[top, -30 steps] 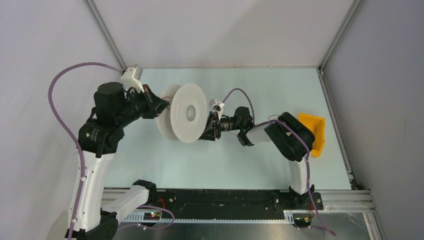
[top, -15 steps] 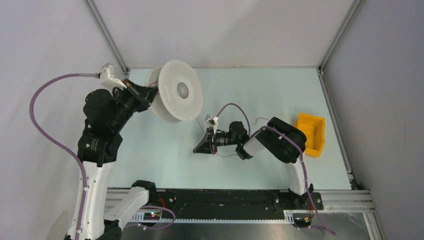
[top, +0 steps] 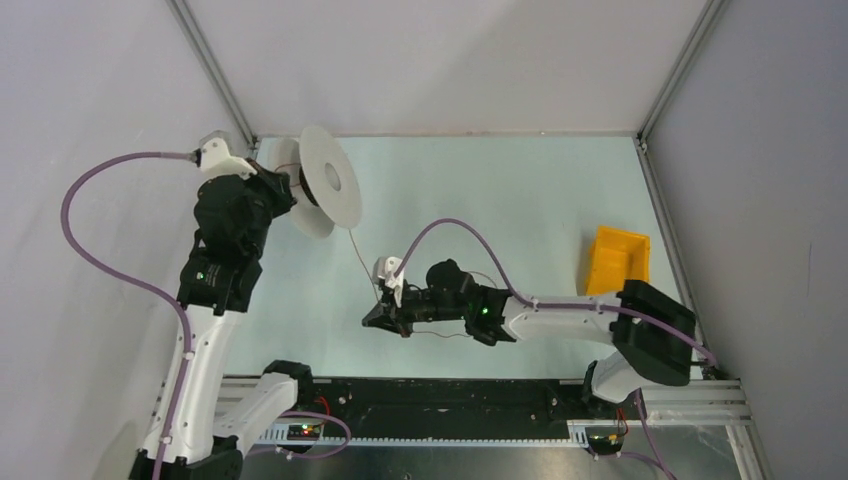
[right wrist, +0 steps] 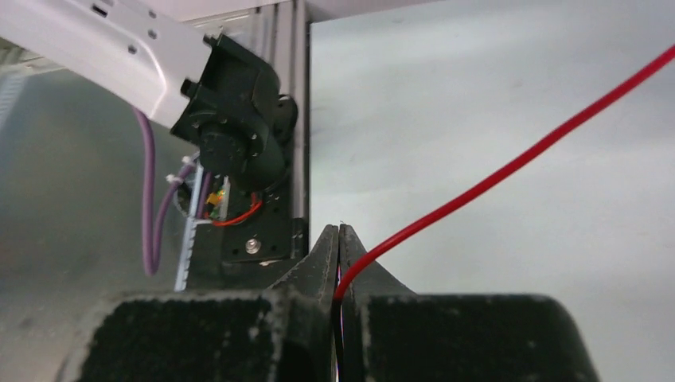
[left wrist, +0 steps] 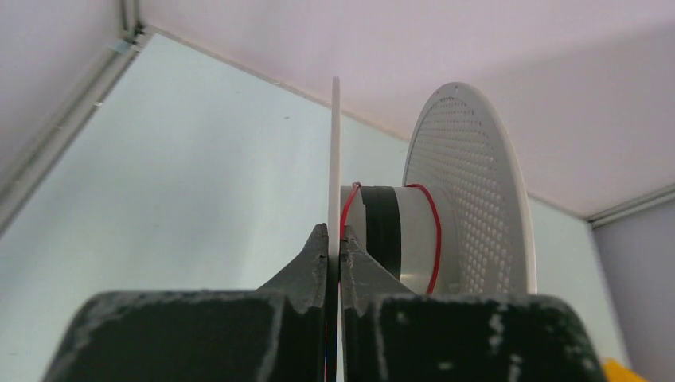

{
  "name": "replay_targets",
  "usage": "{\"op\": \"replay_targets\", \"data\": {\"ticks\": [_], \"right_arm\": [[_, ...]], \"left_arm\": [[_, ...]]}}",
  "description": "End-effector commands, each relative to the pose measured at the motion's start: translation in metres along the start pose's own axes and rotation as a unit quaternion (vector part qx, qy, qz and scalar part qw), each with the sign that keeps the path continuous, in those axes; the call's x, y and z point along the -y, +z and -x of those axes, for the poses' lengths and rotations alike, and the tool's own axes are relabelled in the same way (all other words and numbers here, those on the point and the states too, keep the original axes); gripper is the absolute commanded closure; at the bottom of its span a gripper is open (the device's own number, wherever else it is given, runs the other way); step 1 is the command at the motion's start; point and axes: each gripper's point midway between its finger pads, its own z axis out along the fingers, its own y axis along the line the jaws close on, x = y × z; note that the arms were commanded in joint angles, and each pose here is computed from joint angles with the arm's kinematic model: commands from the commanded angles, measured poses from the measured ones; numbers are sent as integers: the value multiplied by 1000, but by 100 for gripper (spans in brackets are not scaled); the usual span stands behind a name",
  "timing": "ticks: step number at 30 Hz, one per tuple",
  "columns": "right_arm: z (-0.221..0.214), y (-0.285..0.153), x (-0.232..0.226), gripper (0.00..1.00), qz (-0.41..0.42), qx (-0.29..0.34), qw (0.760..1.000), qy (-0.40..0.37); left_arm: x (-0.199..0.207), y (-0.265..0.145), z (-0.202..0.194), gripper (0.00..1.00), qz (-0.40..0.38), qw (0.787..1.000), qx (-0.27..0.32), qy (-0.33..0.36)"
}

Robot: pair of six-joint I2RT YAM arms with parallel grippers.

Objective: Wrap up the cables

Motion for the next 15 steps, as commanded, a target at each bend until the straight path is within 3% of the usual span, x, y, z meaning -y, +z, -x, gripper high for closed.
{"op": "replay_targets", "data": {"ticks": [1, 7, 15], "right_arm": [[36, -19, 15, 100, -74, -37, 993, -89], [83, -37, 24, 100, -120, -30, 983, -138], [109, -70, 72, 100, -200, -46, 964, -169]], "left_arm": [[-2, 5, 19, 100, 17, 994, 58, 90], [15, 6, -32, 100, -19, 970, -2, 242], [22, -19, -90, 100, -86, 937, -106, 323]]}}
